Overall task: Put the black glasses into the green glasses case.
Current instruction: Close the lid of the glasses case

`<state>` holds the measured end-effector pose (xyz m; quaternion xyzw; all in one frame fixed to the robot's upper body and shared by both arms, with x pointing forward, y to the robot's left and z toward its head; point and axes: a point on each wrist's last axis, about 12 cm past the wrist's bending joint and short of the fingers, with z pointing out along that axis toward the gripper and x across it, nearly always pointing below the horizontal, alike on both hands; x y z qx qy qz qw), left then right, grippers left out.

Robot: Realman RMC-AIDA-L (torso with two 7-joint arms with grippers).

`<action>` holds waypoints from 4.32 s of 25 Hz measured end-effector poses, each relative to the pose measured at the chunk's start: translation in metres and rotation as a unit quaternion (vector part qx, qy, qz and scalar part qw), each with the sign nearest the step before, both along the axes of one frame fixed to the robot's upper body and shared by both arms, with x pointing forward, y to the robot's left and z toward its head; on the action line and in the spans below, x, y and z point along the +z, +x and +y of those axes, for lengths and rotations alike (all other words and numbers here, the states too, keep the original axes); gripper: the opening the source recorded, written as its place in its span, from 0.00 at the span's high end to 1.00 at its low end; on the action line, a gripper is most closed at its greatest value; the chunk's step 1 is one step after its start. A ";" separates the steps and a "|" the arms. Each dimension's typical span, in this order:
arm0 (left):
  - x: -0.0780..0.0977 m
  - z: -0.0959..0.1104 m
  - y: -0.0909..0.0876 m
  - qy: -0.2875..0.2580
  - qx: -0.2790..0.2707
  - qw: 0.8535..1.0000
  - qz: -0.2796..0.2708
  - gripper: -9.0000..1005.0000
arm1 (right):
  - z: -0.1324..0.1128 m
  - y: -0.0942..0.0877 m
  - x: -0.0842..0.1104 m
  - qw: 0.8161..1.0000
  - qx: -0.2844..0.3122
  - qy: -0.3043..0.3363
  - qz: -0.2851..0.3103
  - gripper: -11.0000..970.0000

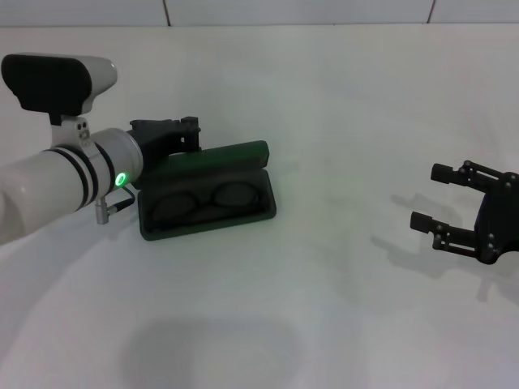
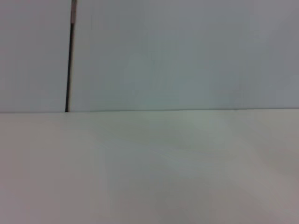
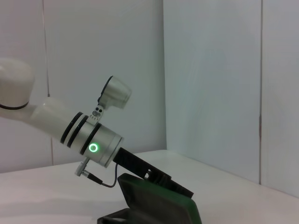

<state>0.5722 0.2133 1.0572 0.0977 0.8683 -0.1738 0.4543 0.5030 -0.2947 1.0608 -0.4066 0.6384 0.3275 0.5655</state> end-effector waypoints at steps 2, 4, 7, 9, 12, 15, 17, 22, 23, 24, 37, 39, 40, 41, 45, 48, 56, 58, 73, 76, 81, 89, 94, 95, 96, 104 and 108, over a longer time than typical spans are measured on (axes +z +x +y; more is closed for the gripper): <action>-0.001 0.001 -0.002 0.000 -0.003 1.000 -0.001 0.95 | 0.000 0.000 0.000 1.000 0.001 0.001 0.000 0.22; -0.002 0.002 -0.003 0.002 -0.005 1.000 -0.003 0.95 | 0.000 -0.001 0.000 1.000 0.001 0.001 0.000 0.22; -0.002 0.003 -0.005 0.003 -0.007 1.000 -0.006 0.95 | 0.000 -0.001 0.000 1.000 0.001 0.002 0.001 0.22; -0.003 0.003 -0.007 0.003 -0.009 1.000 -0.008 0.95 | 0.000 -0.001 0.000 1.000 0.001 0.003 0.001 0.22; -0.005 0.003 -0.010 0.005 -0.015 1.000 -0.012 0.95 | 0.001 -0.001 0.000 1.000 0.001 0.003 0.001 0.22; -0.007 0.003 -0.014 0.009 -0.022 1.000 -0.016 0.95 | 0.001 -0.001 0.000 1.000 0.001 0.003 0.002 0.22; -0.008 0.002 -0.015 0.008 -0.024 1.000 -0.016 0.95 | 0.001 -0.001 0.000 1.000 0.001 0.004 0.001 0.22; -0.008 0.002 -0.017 0.007 -0.029 0.999 -0.018 0.95 | 0.001 -0.001 0.000 1.000 0.005 0.004 -0.002 0.22; -0.008 0.002 -0.017 0.008 -0.031 0.999 -0.019 0.95 | 0.001 -0.002 0.000 1.000 0.005 0.004 -0.002 0.22; -0.008 0.002 -0.019 0.009 -0.034 0.999 -0.018 0.95 | 0.001 -0.002 0.000 1.000 0.005 0.004 -0.002 0.22; 0.011 0.010 -0.011 -0.036 -0.027 0.999 -0.031 0.95 | 0.003 -0.007 0.002 1.000 0.024 0.013 -0.015 0.22; 0.023 0.016 -0.008 -0.071 -0.046 0.996 -0.024 0.95 | 0.003 -0.007 0.002 1.000 0.024 0.014 -0.015 0.22; 0.031 0.021 -0.007 -0.089 -0.060 0.994 -0.020 0.95 | 0.003 -0.007 0.002 1.000 0.023 0.014 -0.015 0.22; 0.037 0.024 -0.008 -0.102 -0.076 0.992 -0.014 0.95 | 0.003 -0.007 0.002 1.000 0.024 0.014 -0.015 0.22; 0.063 0.049 -0.019 -0.135 -0.161 0.978 0.006 0.95 | 0.002 -0.008 0.002 1.000 0.023 0.013 -0.014 0.22; 0.068 0.063 -0.033 -0.127 -0.210 0.969 0.028 0.95 | 0.001 -0.008 0.001 1.000 0.021 0.013 -0.013 0.22; 0.045 0.086 -0.059 -0.089 -0.234 0.965 0.081 0.95 | 0.000 -0.009 0.000 1.000 0.016 0.009 -0.011 0.22; 0.038 0.087 -0.062 -0.091 -0.240 0.962 0.092 0.95 | 0.000 -0.008 0.001 1.000 0.017 0.008 -0.013 0.22; 0.013 0.094 -0.042 -0.018 -0.180 0.975 0.126 0.95 | 0.001 -0.006 0.003 1.000 0.019 0.009 -0.015 0.22; 0.017 0.090 -0.032 -0.009 -0.178 0.977 0.115 0.95 | 0.001 -0.006 0.002 1.000 0.019 0.010 -0.016 0.22; 0.023 0.085 -0.019 -0.001 -0.178 0.979 0.100 0.94 | 0.002 -0.006 0.003 1.000 0.021 0.011 -0.016 0.22; 0.031 0.078 0.000 0.014 -0.173 0.982 0.078 0.94 | 0.002 -0.007 0.003 1.000 0.022 0.011 -0.017 0.22; 0.030 0.078 0.000 0.011 -0.172 0.982 0.079 0.94 | 0.002 -0.007 0.003 1.000 0.022 0.011 -0.017 0.22; 0.030 0.079 -0.002 0.007 -0.174 0.981 0.082 0.94 | 0.002 -0.007 0.003 1.000 0.022 0.011 -0.017 0.22; 0.030 0.080 -0.004 0.001 -0.176 0.981 0.084 0.94 | 0.001 -0.006 0.003 1.000 0.020 0.012 -0.018 0.22; 0.049 0.091 -0.030 -0.123 -0.224 0.965 0.059 0.94 | -0.001 -0.006 0.004 1.000 0.014 0.013 -0.020 0.22; 0.057 0.088 -0.025 -0.160 -0.205 0.965 0.018 0.94 | -0.001 -0.005 0.004 1.000 0.012 0.014 -0.021 0.22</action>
